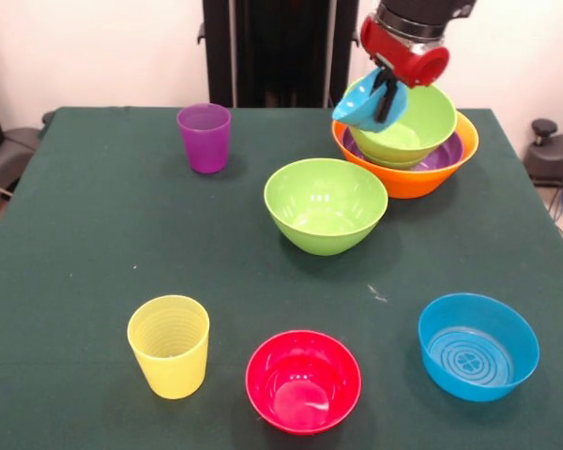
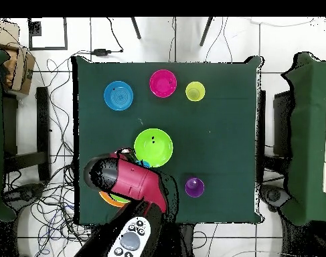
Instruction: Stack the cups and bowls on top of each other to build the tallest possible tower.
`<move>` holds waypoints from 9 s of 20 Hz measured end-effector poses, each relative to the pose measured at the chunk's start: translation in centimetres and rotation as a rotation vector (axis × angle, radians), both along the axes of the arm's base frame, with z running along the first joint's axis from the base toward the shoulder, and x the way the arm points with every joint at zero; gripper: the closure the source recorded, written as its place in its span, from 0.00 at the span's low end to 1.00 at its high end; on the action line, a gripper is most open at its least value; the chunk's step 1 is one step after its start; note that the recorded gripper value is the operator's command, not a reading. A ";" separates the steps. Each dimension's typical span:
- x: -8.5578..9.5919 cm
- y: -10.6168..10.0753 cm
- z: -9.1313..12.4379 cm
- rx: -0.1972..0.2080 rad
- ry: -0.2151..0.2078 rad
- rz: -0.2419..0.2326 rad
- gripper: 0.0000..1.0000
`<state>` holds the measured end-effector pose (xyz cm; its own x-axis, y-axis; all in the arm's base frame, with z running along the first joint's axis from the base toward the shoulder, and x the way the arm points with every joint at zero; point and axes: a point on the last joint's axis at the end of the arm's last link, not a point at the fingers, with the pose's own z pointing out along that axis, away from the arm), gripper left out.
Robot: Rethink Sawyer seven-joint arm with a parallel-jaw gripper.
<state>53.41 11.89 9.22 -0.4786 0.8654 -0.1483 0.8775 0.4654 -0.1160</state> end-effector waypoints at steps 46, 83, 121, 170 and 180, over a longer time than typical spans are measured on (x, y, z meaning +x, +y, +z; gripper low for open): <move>-6.0 -1.1 0.4 -0.005 0.049 -0.022 1.00; -7.1 2.6 0.4 -0.008 0.048 0.057 0.00; -5.7 -1.3 0.0 -0.011 0.028 -0.019 0.00; -7.0 0.8 -1.7 -0.046 0.037 0.048 0.00; -6.8 0.9 -1.2 -0.039 0.033 0.045 0.00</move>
